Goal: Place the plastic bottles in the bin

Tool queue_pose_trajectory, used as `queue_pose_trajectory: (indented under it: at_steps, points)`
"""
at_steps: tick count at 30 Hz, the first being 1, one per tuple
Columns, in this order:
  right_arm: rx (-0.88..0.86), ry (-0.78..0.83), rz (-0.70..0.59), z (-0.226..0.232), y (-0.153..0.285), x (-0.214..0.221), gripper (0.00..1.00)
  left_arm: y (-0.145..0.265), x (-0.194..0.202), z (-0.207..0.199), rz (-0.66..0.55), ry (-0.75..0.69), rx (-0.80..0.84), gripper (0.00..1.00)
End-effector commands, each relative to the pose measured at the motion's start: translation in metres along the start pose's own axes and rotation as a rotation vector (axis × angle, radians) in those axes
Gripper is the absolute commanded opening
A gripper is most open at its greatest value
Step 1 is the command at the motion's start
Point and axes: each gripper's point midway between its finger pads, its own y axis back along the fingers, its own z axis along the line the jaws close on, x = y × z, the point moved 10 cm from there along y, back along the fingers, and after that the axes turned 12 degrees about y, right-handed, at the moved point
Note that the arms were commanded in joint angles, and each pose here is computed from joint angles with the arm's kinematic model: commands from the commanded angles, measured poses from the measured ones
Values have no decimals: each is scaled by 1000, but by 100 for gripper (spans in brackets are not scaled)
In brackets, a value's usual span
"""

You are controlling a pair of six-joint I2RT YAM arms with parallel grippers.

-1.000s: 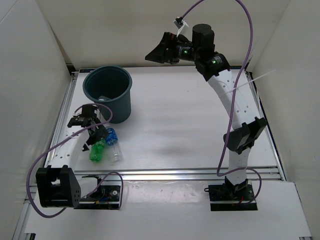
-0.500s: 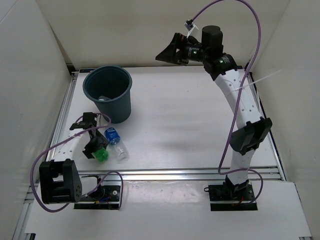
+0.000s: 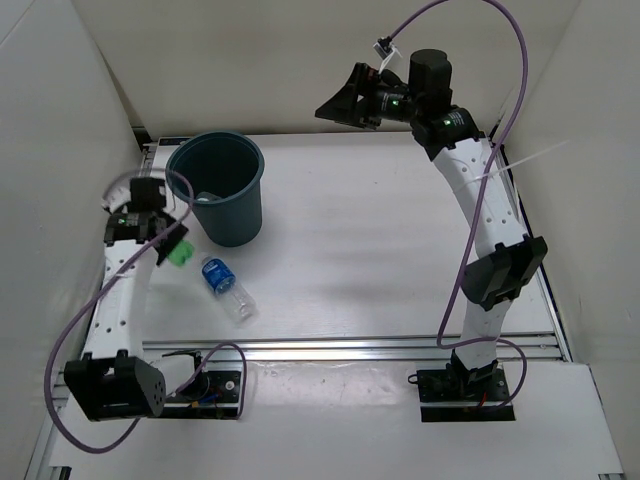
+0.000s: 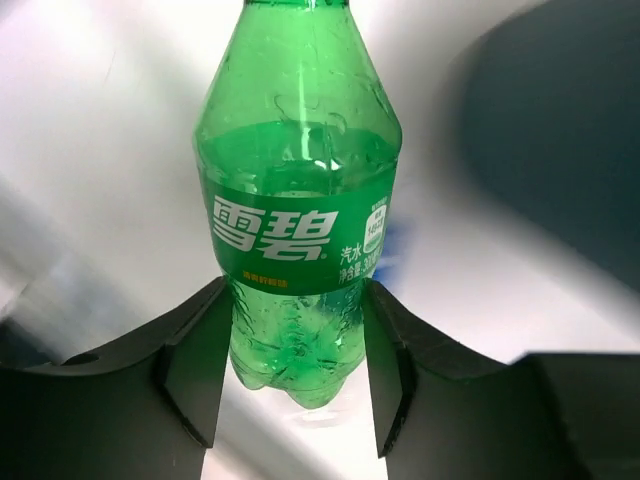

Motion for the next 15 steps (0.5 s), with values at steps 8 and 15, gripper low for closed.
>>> queue_pose_trajectory:
  at_steps: [8,15]
  points:
    - [-34,12,-2,8,11,-1,100,133,-99,-116,-332,121,595,37]
    - [-16,14,-6,9,23,-2,100,120,-92,-207,-180,-41,725,63]
